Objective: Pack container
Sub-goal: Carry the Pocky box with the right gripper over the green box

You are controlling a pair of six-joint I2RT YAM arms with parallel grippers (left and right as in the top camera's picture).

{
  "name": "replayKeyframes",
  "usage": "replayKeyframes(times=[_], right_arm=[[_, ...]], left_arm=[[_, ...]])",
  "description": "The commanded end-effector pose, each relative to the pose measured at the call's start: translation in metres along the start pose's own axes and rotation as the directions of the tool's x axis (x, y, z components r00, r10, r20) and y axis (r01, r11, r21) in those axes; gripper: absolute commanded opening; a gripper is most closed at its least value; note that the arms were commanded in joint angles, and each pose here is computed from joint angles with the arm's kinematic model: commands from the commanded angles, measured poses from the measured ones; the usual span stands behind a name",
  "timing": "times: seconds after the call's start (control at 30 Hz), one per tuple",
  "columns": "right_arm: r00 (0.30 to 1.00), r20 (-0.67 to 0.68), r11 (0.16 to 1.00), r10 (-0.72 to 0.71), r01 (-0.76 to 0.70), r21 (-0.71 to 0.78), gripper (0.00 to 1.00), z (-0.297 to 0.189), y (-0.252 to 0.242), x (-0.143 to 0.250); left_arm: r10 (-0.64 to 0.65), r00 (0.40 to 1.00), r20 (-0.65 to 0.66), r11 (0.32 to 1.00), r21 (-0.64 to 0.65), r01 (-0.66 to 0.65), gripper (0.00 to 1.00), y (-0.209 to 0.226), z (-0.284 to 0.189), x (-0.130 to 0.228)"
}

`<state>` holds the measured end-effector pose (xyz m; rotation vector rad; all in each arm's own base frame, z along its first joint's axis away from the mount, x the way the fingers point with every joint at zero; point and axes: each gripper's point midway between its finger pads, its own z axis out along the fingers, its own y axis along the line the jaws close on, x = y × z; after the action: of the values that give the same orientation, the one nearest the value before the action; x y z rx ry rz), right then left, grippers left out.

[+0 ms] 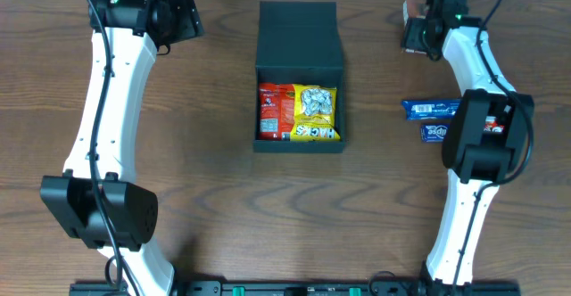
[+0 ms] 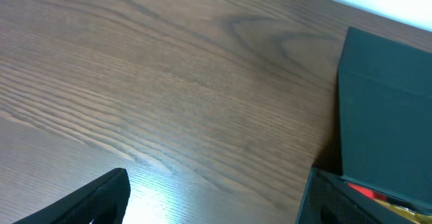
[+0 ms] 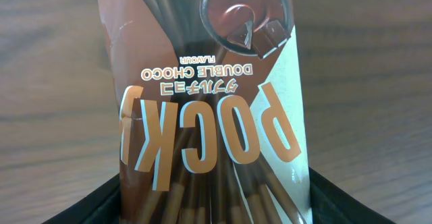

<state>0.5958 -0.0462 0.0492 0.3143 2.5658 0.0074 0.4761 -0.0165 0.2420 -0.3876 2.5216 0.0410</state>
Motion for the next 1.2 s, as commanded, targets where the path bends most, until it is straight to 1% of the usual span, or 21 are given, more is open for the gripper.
replayKeyframes(times=[0.0, 0.17, 0.27, 0.37, 0.47, 0.57, 0.67, 0.73, 0.83, 0.9, 0.97, 1.03, 1.17], right_arm=[[0.998, 0.044, 0.998, -0.042, 0.043, -0.037, 0.57, -0.021, 0.034, -0.023], [0.992, 0.067, 0.99, -0.109, 0.115, -0.087, 0.53, -0.078, 0.089, -0.042], [0.985, 0.077, 0.98, -0.154, 0.162, -0.118, 0.54, -0.108, 0.122, -0.042], [0.975, 0.078, 0.964, -0.208, 0.217, -0.153, 0.53, -0.136, 0.158, -0.033], [0.973, 0.061, 0.956, -0.223, 0.231, -0.184, 0.51, -0.159, 0.185, -0.018], [0.969, 0.055, 0.946, -0.243, 0.249, -0.21, 0.49, -0.186, 0.201, -0.006], [0.965, 0.054, 0.94, -0.257, 0.262, -0.22, 0.48, -0.217, 0.201, 0.001], [0.969, 0.042, 0.946, -0.245, 0.248, -0.209, 0.47, -0.237, 0.182, 0.006], [0.977, -0.004, 0.947, -0.211, 0.204, -0.249, 0.45, -0.248, 0.161, 0.023], [0.982, -0.021, 0.95, -0.19, 0.178, -0.256, 0.45, -0.251, 0.142, 0.039], [0.982, -0.036, 0.945, -0.184, 0.167, -0.281, 0.45, -0.252, 0.138, 0.055], [0.98, -0.057, 0.931, -0.189, 0.16, -0.329, 0.45, -0.252, 0.144, 0.076], [0.969, -0.13, 0.937, -0.21, 0.161, -0.31, 0.46, -0.236, 0.163, 0.119]], left_arm=[[0.014, 1.0, 0.026, 0.999, -0.037, -0.013, 0.86, 0.008, -0.003, -0.007], [0.021, 0.999, 0.046, 0.997, -0.075, -0.017, 0.86, 0.014, -0.004, -0.011], [0.019, 0.998, 0.065, 0.994, -0.112, -0.012, 0.87, 0.021, -0.004, -0.015], [0.006, 0.997, 0.076, 0.993, -0.117, 0.003, 0.87, 0.027, -0.004, -0.019], [-0.003, 0.996, 0.087, 0.993, -0.119, 0.014, 0.87, 0.031, -0.003, -0.023], [0.018, 0.996, 0.093, 0.994, -0.109, -0.008, 0.87, 0.029, -0.003, -0.026], [0.039, 0.994, 0.103, 0.996, -0.083, -0.031, 0.87, 0.024, -0.003, -0.029], [0.04, 0.993, 0.111, 0.997, -0.062, -0.034, 0.87, 0.02, -0.003, -0.031], [0.04, 0.993, 0.111, 0.998, -0.062, -0.033, 0.87, 0.02, -0.003, -0.031], [0.039, 0.993, 0.112, 0.998, -0.062, -0.032, 0.87, 0.02, -0.003, -0.032], [0.038, 0.993, 0.113, 0.998, -0.062, -0.032, 0.87, 0.02, -0.003, -0.032], [0.034, 0.993, 0.114, 0.998, -0.06, -0.027, 0.87, 0.02, -0.003, -0.032], [0.034, 0.995, 0.095, 0.999, -0.007, -0.033, 0.86, 0.011, -0.002, -0.028]])
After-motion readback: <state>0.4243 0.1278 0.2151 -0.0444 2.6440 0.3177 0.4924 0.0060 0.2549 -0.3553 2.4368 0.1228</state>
